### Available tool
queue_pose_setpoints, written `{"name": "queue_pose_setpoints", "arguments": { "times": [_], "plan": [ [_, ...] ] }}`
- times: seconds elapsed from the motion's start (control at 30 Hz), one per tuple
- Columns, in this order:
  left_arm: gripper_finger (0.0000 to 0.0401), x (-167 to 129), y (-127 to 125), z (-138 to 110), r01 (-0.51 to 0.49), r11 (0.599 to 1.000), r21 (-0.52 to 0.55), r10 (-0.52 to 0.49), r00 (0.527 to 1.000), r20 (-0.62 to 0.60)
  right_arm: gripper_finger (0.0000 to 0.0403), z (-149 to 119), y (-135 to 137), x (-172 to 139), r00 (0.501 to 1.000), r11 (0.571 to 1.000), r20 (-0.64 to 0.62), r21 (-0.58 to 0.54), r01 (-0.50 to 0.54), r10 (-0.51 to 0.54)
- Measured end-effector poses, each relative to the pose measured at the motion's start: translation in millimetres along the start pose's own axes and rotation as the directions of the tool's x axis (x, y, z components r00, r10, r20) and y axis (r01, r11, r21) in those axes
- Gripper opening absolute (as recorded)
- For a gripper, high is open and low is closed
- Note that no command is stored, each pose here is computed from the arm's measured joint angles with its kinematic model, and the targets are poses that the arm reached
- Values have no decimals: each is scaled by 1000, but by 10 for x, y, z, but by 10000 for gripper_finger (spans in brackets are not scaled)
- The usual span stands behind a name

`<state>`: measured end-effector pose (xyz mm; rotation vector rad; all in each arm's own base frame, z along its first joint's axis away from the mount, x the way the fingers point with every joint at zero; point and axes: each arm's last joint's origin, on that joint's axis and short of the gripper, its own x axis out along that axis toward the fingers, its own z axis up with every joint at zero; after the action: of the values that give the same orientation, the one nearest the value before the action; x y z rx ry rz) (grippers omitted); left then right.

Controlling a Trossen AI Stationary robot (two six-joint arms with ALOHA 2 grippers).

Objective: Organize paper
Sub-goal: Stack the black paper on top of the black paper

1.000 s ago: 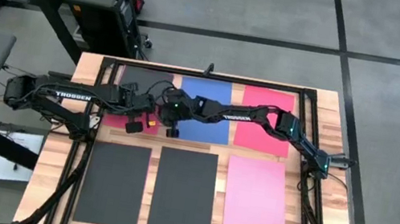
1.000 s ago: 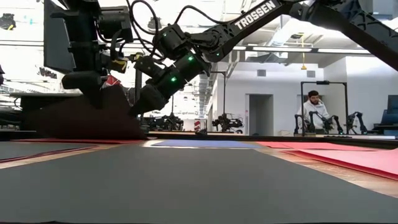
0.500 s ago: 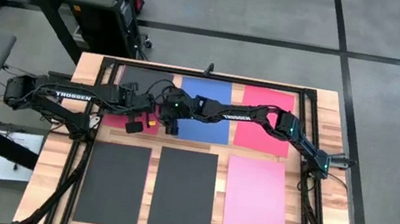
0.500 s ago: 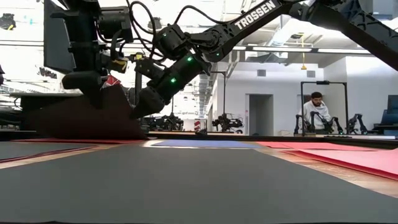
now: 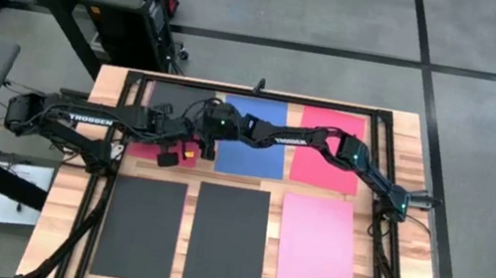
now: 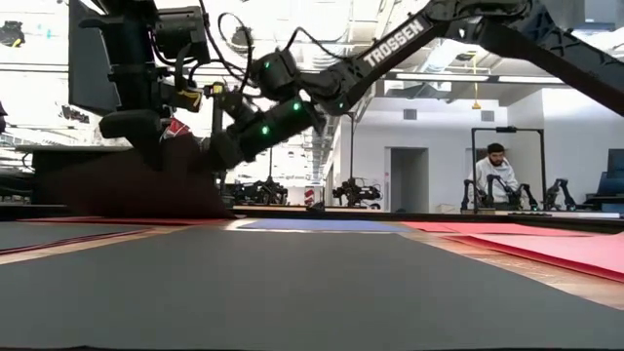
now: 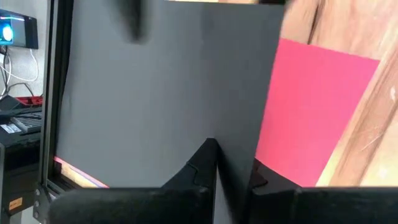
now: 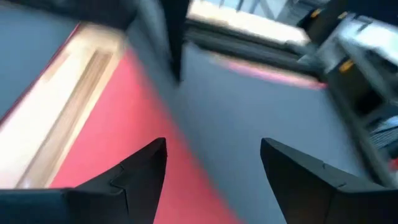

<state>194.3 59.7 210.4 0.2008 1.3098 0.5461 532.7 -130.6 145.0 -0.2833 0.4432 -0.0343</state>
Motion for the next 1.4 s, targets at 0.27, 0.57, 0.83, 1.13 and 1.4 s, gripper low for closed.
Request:
{"name": "queue_pose_setpoints", "arguments": {
  "times": [0.27,0.57,0.83,1.13,1.4],
  "plan": [
    [0,0,-2,6,3,1000,0,-3,1000,7,191,-71,36,86,999,1000,37,-25,13,-12],
    [0,0,-1,6,3,1000,-14,-3,1000,6,9,36,-51,72,997,999,65,-29,42,-40],
    [0,-125,58,-17,1,999,-35,1,1000,29,0,197,-50,63,993,995,99,-69,74,-67],
    [0,-740,268,-41,-41,995,-94,52,992,118,0,627,51,-2,993,975,32,-190,117,-113],
    [0,-1235,269,-4,-18,996,-84,37,974,222,0,1162,202,-204,990,953,-27,-277,126,-139]
  ]
}}
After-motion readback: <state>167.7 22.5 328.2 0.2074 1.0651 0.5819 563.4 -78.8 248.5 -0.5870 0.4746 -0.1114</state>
